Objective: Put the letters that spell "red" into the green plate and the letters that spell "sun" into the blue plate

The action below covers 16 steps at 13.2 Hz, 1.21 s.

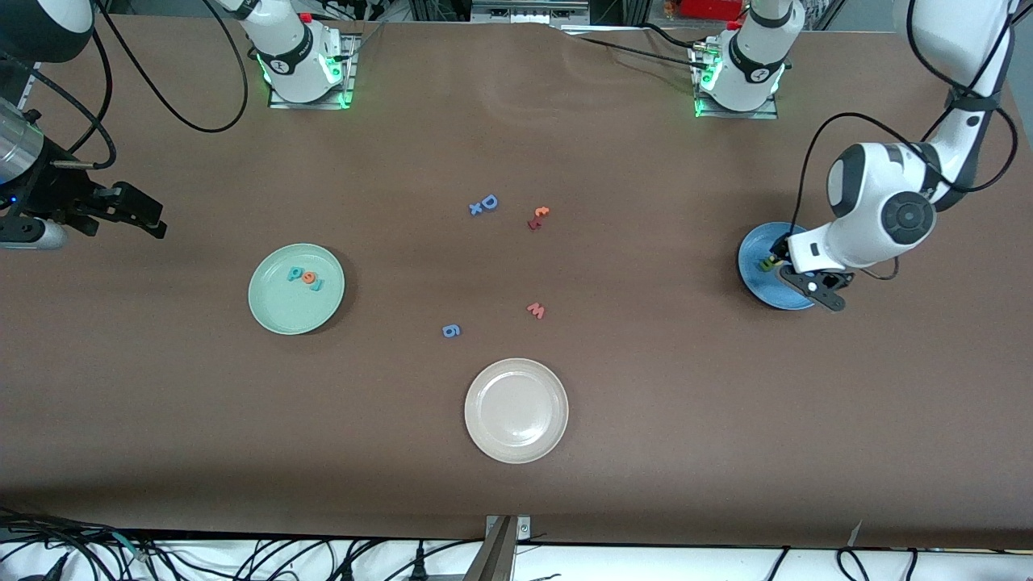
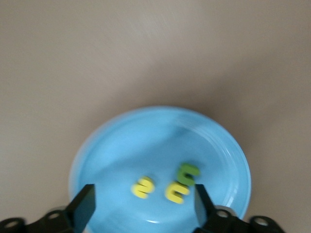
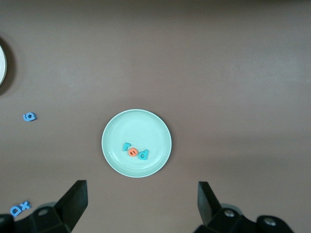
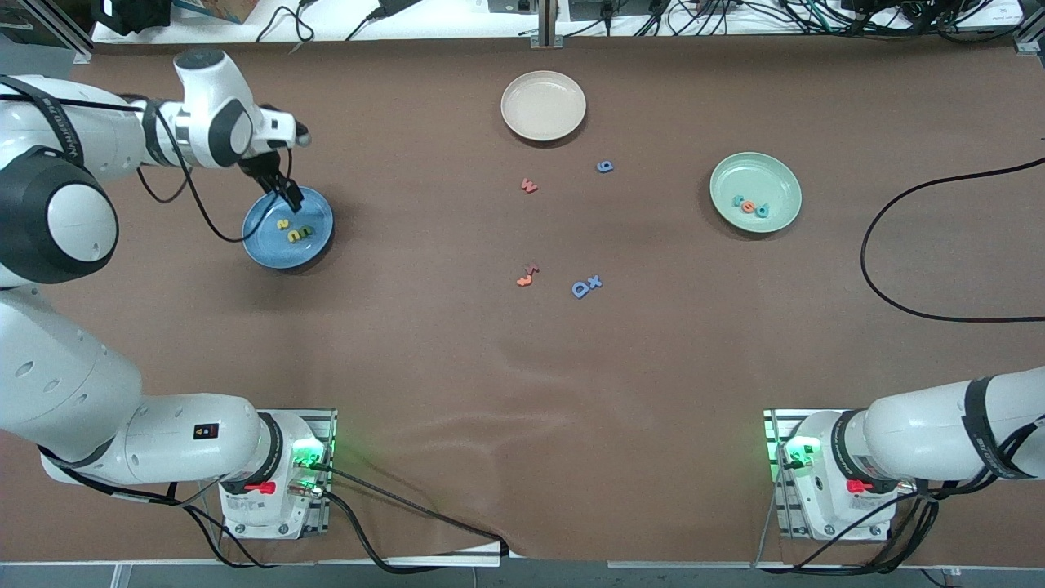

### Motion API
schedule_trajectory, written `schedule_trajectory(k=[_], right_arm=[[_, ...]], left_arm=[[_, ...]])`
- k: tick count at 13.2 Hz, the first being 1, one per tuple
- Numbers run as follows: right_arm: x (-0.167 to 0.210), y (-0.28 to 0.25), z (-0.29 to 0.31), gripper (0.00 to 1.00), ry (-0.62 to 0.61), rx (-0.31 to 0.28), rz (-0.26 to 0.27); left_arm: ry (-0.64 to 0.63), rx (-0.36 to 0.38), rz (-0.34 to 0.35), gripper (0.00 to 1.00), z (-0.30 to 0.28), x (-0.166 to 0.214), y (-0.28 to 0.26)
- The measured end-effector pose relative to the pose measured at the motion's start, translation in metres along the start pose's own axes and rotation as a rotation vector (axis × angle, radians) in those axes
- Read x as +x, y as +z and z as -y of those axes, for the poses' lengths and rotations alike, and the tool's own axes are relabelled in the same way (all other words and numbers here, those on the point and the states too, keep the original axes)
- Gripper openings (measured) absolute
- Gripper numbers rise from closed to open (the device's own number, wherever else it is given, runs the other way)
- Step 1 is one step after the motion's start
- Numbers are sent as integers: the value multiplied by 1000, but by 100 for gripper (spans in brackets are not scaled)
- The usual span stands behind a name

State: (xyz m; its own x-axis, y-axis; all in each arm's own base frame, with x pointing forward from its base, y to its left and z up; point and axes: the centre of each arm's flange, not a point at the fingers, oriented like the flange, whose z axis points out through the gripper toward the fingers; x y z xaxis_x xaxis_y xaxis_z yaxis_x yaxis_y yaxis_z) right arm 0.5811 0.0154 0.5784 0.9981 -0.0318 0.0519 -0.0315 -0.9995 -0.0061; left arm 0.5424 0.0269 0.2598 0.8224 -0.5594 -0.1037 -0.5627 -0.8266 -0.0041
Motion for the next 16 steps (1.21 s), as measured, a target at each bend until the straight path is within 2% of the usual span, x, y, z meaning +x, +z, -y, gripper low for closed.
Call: schedule_trajectory(k=[1,3,7,8,11,16], right_arm=[[0,0,0,100,0,0,0],[0,0,0,100,0,0,0],[0,-1,0,100,2,0,-5],[0,-1,0,100,2,0,-5],[0,-1,0,100,2,0,-6],[1,-9,0,100,2,1,-21]], left_arm=[[-4,37,-49,100,8,8,-30],[-14,88,-125,100,14,15,-92],[-108,1,-238,100,7,8,-201],[-133,-11,-244,100,4,5,-219],[-252,-55,-205,100,-14,4,-244],[-314,-86,-172,100,-20,-8,-270]])
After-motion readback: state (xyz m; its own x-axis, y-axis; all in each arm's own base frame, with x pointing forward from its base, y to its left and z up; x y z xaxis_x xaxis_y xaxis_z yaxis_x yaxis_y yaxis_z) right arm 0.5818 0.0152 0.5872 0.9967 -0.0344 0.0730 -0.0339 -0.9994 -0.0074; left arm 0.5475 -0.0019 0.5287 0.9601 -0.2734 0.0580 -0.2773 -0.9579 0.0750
